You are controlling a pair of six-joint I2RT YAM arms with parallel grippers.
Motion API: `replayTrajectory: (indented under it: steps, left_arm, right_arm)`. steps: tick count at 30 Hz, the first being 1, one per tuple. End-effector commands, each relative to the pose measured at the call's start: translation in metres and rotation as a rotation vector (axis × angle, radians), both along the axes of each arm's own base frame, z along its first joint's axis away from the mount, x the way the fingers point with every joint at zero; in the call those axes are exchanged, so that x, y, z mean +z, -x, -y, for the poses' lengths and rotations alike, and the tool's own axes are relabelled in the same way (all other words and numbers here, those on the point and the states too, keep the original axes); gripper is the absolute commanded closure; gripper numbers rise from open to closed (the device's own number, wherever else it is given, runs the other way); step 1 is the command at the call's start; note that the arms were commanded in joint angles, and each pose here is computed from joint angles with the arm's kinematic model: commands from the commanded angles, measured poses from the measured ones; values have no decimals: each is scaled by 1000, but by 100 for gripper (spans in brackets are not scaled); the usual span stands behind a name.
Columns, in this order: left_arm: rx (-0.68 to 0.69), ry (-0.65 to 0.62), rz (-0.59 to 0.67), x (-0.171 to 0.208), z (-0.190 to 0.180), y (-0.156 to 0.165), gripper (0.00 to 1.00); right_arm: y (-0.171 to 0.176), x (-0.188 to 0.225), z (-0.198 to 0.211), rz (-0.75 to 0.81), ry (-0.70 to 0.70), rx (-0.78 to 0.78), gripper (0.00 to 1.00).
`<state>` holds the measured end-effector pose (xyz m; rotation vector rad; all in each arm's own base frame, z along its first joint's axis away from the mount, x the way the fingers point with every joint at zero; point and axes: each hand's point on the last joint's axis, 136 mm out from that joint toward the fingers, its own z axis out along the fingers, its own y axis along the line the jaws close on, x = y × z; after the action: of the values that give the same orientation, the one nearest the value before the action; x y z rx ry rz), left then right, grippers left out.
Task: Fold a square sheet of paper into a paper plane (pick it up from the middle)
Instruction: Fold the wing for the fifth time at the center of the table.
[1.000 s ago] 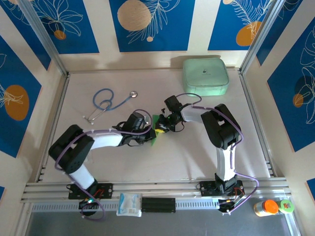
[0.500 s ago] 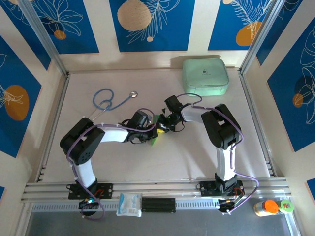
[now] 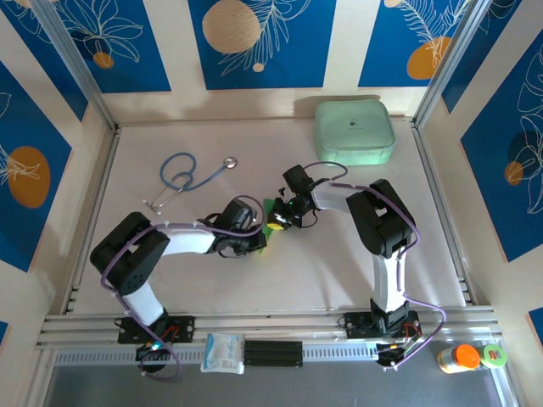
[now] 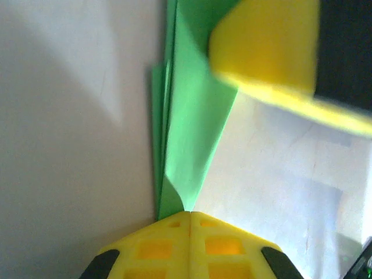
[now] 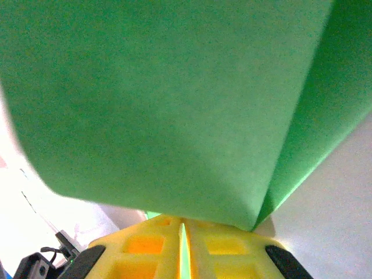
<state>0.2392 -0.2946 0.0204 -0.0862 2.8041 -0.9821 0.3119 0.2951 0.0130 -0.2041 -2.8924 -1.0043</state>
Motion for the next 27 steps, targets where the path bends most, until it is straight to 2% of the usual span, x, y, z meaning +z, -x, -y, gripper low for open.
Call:
replayTrajectory:
  steps: [1, 7, 14, 22, 27]
  left_arm:
    - [-74, -90, -110, -9, -20, 40, 100]
    - [-23, 6, 60, 41, -2, -6, 99]
    - [26, 23, 83, 28, 11, -40, 100]
    - [47, -68, 30, -6, -2, -36, 100]
    - [54, -117, -20, -23, -15, -21, 100]
  right_arm:
    - [30, -49, 37, -150, 200, -39, 86]
    - [30, -45, 34, -143, 189, -38, 86]
    - [28, -39, 25, -131, 137, -16, 86]
    - [22, -23, 16, -71, 73, 21, 86]
    - [8, 2, 5, 46, -12, 93, 86]
